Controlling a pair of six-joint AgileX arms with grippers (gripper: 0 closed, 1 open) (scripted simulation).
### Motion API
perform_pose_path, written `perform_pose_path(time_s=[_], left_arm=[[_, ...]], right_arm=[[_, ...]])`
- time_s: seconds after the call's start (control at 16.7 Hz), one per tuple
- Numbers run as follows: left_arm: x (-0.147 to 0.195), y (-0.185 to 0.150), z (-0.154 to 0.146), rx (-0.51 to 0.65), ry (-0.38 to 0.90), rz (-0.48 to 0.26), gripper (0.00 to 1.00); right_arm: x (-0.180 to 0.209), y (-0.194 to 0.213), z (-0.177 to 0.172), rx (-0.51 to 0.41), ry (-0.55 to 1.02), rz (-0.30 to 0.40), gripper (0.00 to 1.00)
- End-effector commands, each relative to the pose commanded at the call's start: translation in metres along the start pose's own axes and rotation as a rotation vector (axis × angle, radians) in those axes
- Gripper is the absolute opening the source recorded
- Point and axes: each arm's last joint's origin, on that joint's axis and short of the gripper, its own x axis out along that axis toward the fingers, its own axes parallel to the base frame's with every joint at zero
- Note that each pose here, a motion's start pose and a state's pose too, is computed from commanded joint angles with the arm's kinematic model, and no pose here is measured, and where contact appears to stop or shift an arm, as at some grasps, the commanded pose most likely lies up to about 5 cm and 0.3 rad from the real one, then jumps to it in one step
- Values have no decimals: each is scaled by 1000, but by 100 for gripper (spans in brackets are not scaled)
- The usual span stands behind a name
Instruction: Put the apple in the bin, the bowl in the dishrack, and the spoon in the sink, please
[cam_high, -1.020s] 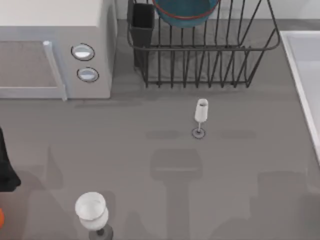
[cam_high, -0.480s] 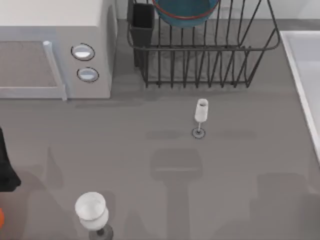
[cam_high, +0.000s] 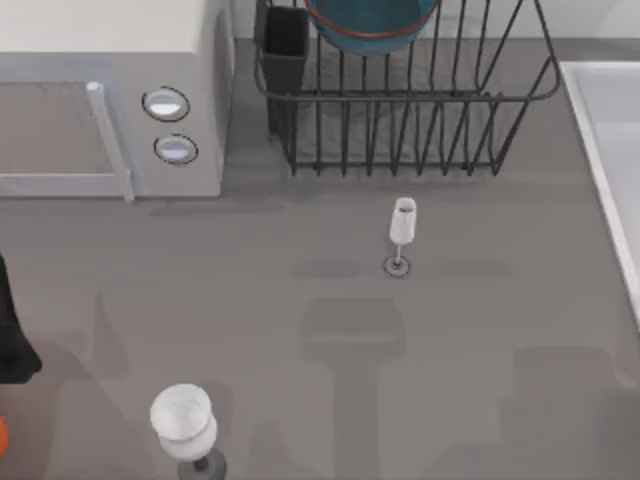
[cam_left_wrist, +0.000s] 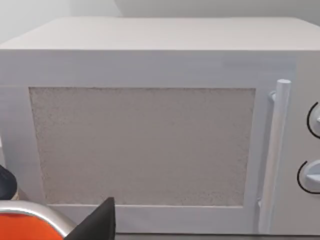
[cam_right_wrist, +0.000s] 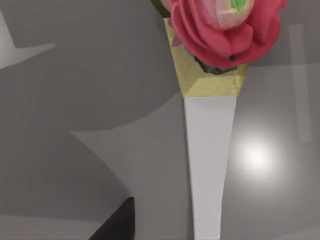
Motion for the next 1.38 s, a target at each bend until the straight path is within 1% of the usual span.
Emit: perform_pose_path(time_s=[0.06, 0.12, 0.54, 0.6, 0.84, 1.08, 1.38], left_arm=[[0, 0, 0, 0, 0, 0, 100], [0, 0, 0, 0, 0, 0, 100], [0, 0, 0, 0, 0, 0, 100], [0, 0, 0, 0, 0, 0, 100], [0, 0, 0, 0, 0, 0, 100], [0, 0, 0, 0, 0, 0, 100], [0, 0, 0, 0, 0, 0, 100]], right_arm=[[0, 0, 0, 0, 0, 0, 2], [0, 0, 0, 0, 0, 0, 0], [0, 0, 0, 0, 0, 0, 0], [-22, -2, 2, 31, -8, -26, 0], [-36, -6, 4, 28, -10, -32, 0], [-70, -10, 5, 27, -9, -33, 0], [-113, -5, 3, 30, -8, -28, 0]])
